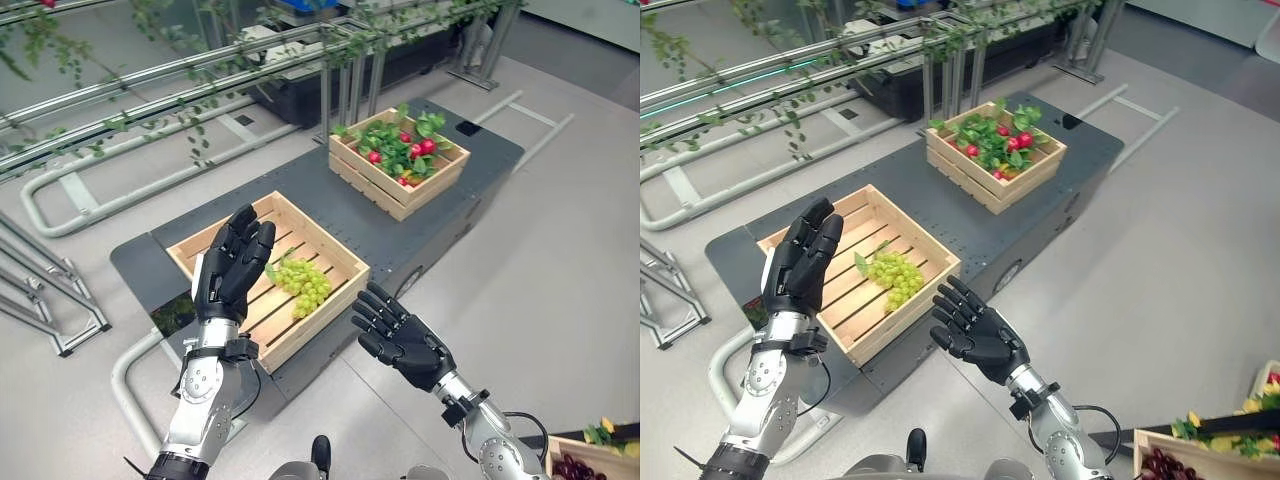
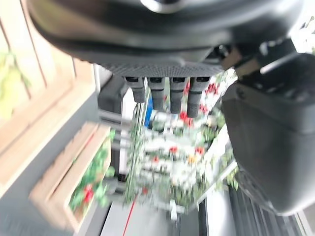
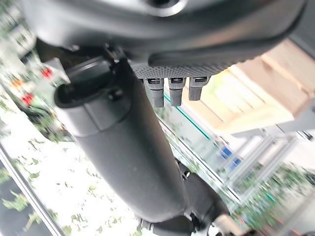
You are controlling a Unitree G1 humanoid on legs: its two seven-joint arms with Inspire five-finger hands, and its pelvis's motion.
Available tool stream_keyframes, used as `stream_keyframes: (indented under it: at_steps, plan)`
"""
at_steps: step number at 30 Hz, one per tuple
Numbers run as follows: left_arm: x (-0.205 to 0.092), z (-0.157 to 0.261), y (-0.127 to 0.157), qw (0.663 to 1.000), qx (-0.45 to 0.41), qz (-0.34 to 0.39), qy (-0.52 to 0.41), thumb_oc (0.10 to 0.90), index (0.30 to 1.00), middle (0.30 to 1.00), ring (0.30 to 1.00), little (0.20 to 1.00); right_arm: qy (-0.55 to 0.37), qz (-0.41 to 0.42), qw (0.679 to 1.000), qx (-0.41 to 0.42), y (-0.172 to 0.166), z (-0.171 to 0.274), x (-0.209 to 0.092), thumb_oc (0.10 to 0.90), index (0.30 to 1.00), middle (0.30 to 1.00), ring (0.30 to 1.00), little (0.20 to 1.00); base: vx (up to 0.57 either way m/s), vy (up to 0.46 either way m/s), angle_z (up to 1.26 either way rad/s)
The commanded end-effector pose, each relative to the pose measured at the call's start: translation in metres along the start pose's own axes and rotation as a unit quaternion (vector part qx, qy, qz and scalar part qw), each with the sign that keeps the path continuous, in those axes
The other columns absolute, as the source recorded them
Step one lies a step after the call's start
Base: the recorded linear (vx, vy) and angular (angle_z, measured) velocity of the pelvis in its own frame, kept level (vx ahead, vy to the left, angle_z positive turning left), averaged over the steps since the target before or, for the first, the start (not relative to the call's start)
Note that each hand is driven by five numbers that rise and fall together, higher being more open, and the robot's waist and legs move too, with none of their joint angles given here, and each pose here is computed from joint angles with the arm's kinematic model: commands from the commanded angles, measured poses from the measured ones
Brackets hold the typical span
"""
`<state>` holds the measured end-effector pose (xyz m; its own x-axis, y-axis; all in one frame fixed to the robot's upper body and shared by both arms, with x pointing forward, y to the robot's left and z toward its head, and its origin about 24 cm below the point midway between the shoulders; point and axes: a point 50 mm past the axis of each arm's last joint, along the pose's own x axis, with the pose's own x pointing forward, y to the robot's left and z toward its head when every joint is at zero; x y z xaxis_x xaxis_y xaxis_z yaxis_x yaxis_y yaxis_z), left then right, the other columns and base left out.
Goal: Pick up the fruits from the basket on one side to the basket on the other side
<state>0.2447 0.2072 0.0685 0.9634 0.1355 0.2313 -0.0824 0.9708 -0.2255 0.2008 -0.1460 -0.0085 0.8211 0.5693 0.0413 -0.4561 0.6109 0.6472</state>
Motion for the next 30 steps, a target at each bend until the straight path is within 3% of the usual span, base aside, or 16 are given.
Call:
stream_keyframes:
  at_steps: [1, 12, 16, 22, 26, 30]
  plan:
    - [0.021, 0.035, -0.024, 0.991, 0.033, -0.068, -0.109, 0.800, 0.900, 0.900, 0.900, 0.900, -0.103, 0.107, 0.989, -0.017, 0.021, 0.033, 0.021, 0.800, 0.900, 0.900, 0.900, 0.900, 0.20, -0.168, 0.90]
    - [0.022, 0.032, -0.012, 0.991, 0.077, -0.062, -0.088, 0.800, 0.900, 0.900, 0.900, 0.900, -0.097, 0.161, 0.982, -0.020, 0.032, 0.047, 0.028, 0.800, 0.900, 0.900, 0.900, 0.900, 0.23, -0.299, 1.03]
    - [0.020, 0.028, -0.014, 0.991, 0.091, -0.060, -0.077, 0.800, 0.900, 0.900, 0.900, 0.900, -0.089, 0.149, 0.985, -0.023, 0.032, 0.053, 0.028, 0.800, 0.900, 0.900, 0.900, 0.900, 0.22, -0.283, 0.49]
    - [0.023, 0.023, -0.008, 0.985, 0.127, -0.085, -0.080, 0.800, 0.900, 0.900, 0.900, 0.900, -0.075, 0.092, 0.992, -0.036, 0.016, 0.051, 0.004, 0.800, 0.900, 0.900, 0.900, 0.900, 0.10, -0.205, 0.78]
    - [0.034, 0.023, -0.021, 0.979, 0.145, -0.110, -0.097, 0.800, 0.900, 0.900, 0.900, 0.900, -0.028, 0.053, 0.996, -0.068, -0.002, 0.039, -0.010, 0.800, 0.900, 0.900, 0.900, 0.900, 0.03, 0.052, 1.35]
    - [0.041, 0.025, -0.027, 0.970, 0.187, -0.108, -0.116, 0.800, 0.900, 0.900, 0.900, 0.900, 0.065, 0.078, 0.991, -0.091, -0.015, 0.026, -0.011, 0.800, 0.900, 0.900, 0.900, 0.900, 0.05, 0.201, 0.38]
